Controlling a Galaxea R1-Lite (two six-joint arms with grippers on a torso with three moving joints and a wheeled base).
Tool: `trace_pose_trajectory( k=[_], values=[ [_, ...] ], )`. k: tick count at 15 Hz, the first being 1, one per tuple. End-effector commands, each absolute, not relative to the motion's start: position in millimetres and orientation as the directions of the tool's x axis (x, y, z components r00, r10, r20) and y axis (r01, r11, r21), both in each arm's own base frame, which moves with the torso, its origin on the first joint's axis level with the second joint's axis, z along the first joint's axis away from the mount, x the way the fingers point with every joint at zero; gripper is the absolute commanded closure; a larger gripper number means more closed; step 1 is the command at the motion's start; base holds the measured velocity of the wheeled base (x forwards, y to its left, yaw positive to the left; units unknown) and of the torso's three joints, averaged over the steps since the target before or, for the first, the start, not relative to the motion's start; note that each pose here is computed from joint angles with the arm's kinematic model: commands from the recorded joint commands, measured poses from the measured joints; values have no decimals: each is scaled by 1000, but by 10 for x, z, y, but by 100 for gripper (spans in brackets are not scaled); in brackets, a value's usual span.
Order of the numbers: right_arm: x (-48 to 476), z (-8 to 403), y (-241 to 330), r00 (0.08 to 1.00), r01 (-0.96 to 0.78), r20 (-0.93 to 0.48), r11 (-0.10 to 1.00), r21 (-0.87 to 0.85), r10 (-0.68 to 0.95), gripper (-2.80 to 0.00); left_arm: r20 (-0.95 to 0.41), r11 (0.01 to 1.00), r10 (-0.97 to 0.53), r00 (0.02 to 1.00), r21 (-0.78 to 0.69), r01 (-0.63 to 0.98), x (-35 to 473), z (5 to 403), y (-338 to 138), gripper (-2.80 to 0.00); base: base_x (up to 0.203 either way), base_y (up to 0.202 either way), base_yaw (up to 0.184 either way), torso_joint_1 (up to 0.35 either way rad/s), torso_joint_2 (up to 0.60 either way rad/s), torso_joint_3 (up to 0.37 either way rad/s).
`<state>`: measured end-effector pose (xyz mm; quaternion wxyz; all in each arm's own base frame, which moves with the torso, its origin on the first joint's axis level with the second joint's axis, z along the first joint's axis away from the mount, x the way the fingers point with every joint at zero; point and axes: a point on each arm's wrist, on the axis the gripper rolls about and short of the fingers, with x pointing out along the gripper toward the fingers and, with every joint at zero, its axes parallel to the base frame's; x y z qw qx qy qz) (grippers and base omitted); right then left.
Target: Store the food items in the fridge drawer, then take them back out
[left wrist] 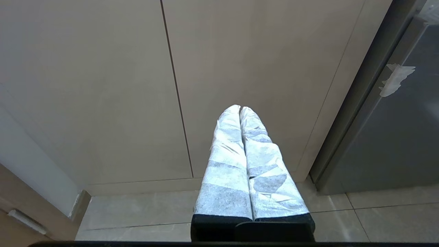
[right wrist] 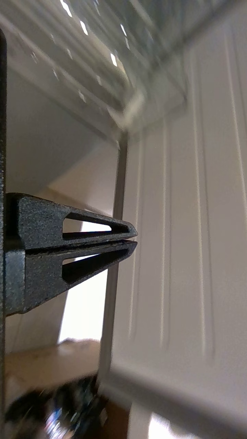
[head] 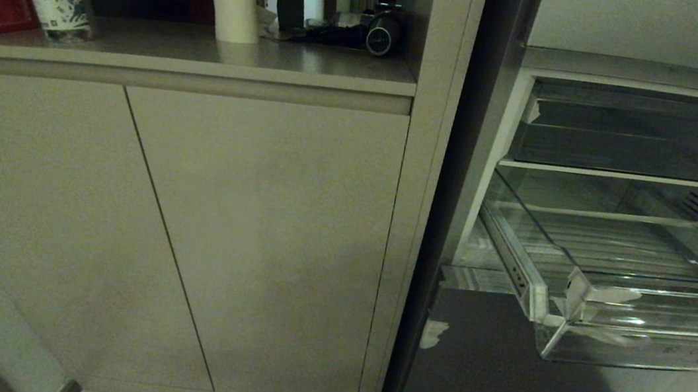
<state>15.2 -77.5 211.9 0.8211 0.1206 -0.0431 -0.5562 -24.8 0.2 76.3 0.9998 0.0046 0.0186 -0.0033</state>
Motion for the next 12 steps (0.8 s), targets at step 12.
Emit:
trace_pose_trajectory(
  k=[12],
  values=[
    [-126,2121,-1037,167,961,-136,130,245,-977,0,-38,1000,-6,999,9,6,-248,763,2,0,0,0,0,0,0,0]
  ],
)
